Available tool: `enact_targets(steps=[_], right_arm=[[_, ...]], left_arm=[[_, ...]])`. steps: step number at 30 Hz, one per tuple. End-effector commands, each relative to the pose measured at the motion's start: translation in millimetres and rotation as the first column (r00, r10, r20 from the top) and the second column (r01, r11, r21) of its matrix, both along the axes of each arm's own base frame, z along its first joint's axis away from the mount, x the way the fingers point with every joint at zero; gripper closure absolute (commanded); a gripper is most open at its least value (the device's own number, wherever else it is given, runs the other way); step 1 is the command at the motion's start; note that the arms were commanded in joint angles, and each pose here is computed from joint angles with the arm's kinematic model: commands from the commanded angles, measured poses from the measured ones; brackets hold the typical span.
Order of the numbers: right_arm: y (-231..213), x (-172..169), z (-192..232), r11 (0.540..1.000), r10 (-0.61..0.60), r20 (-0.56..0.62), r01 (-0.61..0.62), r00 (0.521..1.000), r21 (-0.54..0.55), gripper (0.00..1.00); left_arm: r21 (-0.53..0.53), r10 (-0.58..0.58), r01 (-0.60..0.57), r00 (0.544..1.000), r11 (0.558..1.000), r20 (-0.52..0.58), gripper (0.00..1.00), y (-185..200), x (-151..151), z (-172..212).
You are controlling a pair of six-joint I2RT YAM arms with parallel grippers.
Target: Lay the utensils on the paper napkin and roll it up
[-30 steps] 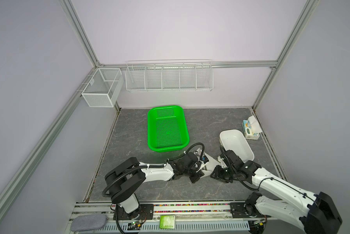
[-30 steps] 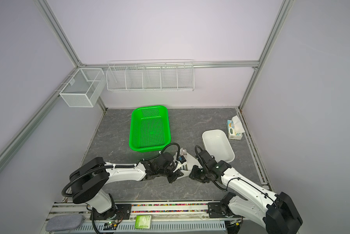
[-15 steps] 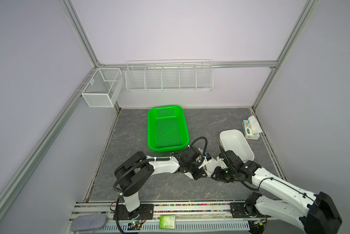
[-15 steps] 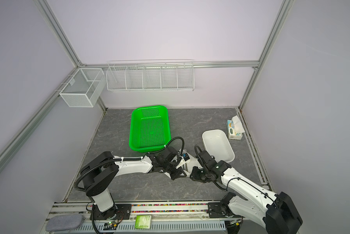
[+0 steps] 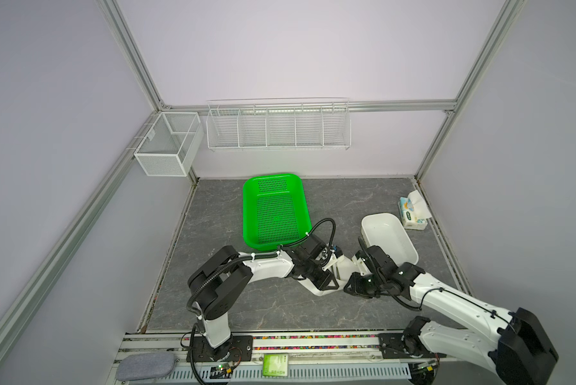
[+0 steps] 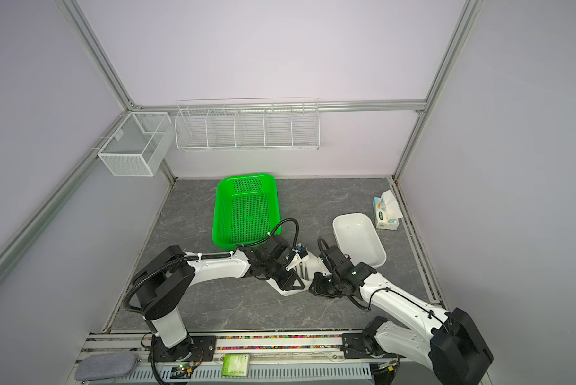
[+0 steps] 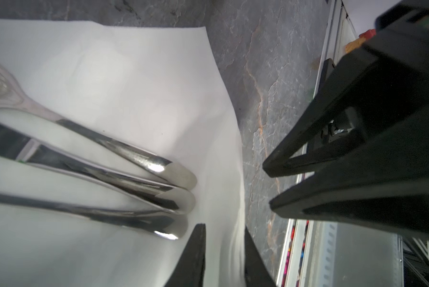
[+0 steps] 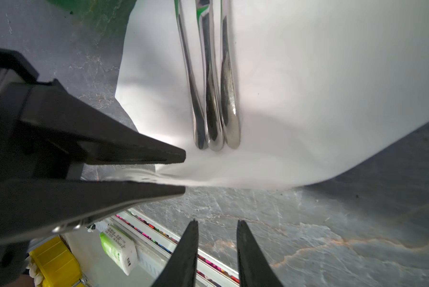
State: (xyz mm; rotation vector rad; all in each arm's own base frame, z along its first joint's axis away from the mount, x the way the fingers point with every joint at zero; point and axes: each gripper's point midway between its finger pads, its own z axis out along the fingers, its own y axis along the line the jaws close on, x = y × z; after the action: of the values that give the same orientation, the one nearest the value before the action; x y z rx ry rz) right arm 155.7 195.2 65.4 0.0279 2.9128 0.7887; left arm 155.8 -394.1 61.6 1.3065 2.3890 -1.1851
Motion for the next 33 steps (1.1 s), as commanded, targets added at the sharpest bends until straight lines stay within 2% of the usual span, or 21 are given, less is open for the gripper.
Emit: enact_targets(steps=[1,7,16,22,27,33], right_arm=[[6,8,5,1.0,-0.007,0.022,0.006,1.0,0.023,0.71],[19,17,9,0.997,-0.018,0.034,0.015,0.999,0.076,0.75],[17,29,0,0.998,-0.058,0.034,0.057,0.998,0.024,0.79],[19,35,-3,0.997,-0.077,0.038,0.076,0.996,0.019,0.79],[30,41,2,0.993,-0.093,0.032,0.091,0.995,0.073,0.79],[20,44,-9,0.99,-0.138,0.003,0.138,0.99,0.018,0.79]], left_arm=[[-0.024,0.03,-0.029,0.999,0.999,0.017,0.77,-5,9,12],[0.043,0.076,-0.08,0.994,0.996,0.078,0.79,7,19,5],[0.066,0.077,-0.082,0.994,0.994,0.073,0.79,6,21,2],[0.058,0.075,-0.08,0.993,0.995,0.087,0.75,5,23,6],[0.057,0.081,-0.086,0.992,0.995,0.097,0.72,5,24,9],[0.071,0.099,-0.106,0.99,0.992,0.095,0.7,14,26,12]])
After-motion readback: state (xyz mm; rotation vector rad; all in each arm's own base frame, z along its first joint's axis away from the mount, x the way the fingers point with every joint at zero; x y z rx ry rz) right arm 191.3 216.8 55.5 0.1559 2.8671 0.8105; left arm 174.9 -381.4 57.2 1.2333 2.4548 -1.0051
